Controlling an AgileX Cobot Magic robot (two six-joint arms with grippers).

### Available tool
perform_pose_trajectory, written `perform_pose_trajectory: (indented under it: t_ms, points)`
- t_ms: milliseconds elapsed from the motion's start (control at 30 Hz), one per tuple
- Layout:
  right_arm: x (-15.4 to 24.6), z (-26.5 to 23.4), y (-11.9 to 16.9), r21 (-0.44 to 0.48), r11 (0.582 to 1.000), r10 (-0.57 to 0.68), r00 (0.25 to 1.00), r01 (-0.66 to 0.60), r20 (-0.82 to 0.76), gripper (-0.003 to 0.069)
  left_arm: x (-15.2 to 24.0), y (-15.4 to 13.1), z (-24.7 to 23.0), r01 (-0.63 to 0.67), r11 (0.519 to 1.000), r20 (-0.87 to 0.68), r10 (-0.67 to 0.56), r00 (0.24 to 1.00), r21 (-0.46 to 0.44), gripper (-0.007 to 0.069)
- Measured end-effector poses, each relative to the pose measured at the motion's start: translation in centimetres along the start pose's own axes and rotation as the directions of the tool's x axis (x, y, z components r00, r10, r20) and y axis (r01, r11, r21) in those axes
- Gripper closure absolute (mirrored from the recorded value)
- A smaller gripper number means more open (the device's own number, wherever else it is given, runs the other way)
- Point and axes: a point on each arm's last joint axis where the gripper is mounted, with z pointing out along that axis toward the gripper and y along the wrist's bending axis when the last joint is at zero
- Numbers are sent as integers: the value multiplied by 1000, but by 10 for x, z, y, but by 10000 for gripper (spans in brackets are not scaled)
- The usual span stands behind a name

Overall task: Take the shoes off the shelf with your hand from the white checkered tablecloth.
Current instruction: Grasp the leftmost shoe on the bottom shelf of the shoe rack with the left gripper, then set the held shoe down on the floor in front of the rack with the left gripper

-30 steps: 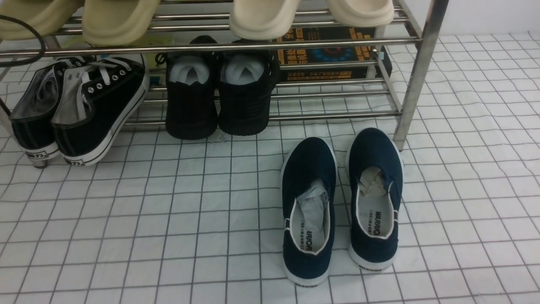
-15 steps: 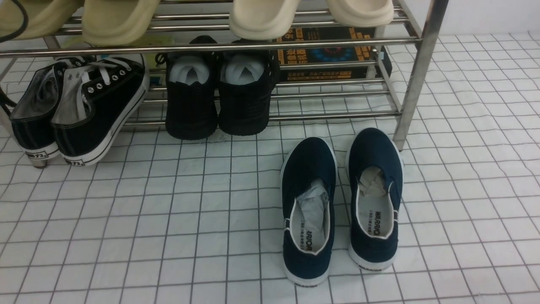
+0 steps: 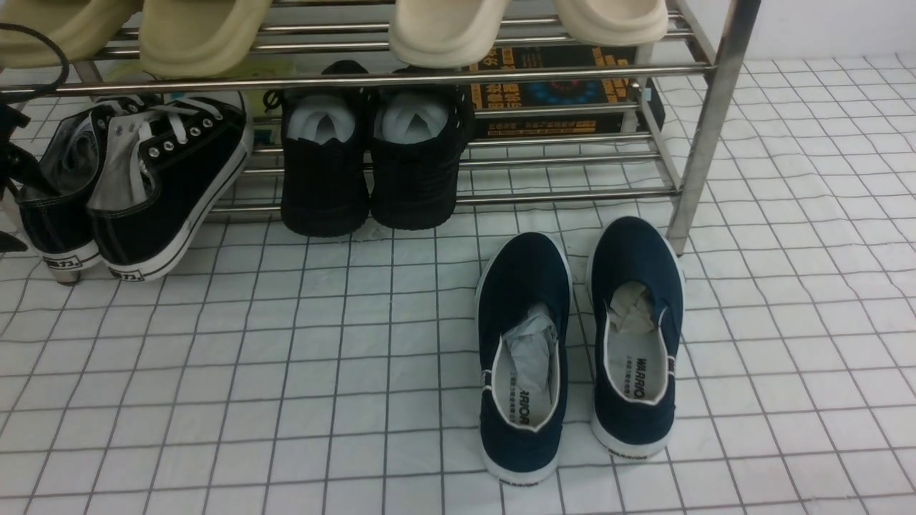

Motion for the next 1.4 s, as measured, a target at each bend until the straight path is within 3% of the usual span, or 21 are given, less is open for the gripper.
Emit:
perform_pose_trajectory:
  t_ms: [67, 167, 200, 267, 400, 700, 1000, 1200, 1400]
  points:
    - [0, 0, 0, 0, 1000, 0, 1000, 0, 0, 420, 1, 2, 7, 9, 1000, -15, -9, 1000, -8, 195]
    - [0, 0, 0, 0, 1000, 0, 1000, 0, 0, 420, 2, 5, 14, 5, 1000, -43, -6, 999, -27, 320]
    - [0, 0, 0, 0, 1000, 0, 1000, 0, 0, 420, 2, 5, 14, 4, 1000, -44, -6, 999, -27, 329]
    - [0, 0, 0, 0, 1000, 0, 1000, 0, 0, 420, 3, 8, 17, -11, 999, -57, 9, 998, -46, 441]
    - [0, 0, 0, 0, 1000, 0, 1000, 0, 0, 420, 5, 11, 14, -30, 997, -87, 24, 996, -69, 517]
    - [0, 0, 0, 0, 1000, 0, 1000, 0, 0, 420, 9, 7, -48, -82, 985, -44, 77, 996, -154, 537]
    - [0, 0, 0, 0, 1000, 0, 1000, 0, 0, 420, 27, 27, -115, -160, 897, -100, 130, 986, -412, 555]
    - [0, 0, 0, 0, 1000, 1, 1000, -1, 0, 420, 32, 33, -138, -195, 869, -65, 186, 980, -455, 557]
    - [0, 0, 0, 0, 1000, 0, 1000, 0, 0, 420, 52, 57, -152, -176, 833, -34, 186, 982, -524, 559]
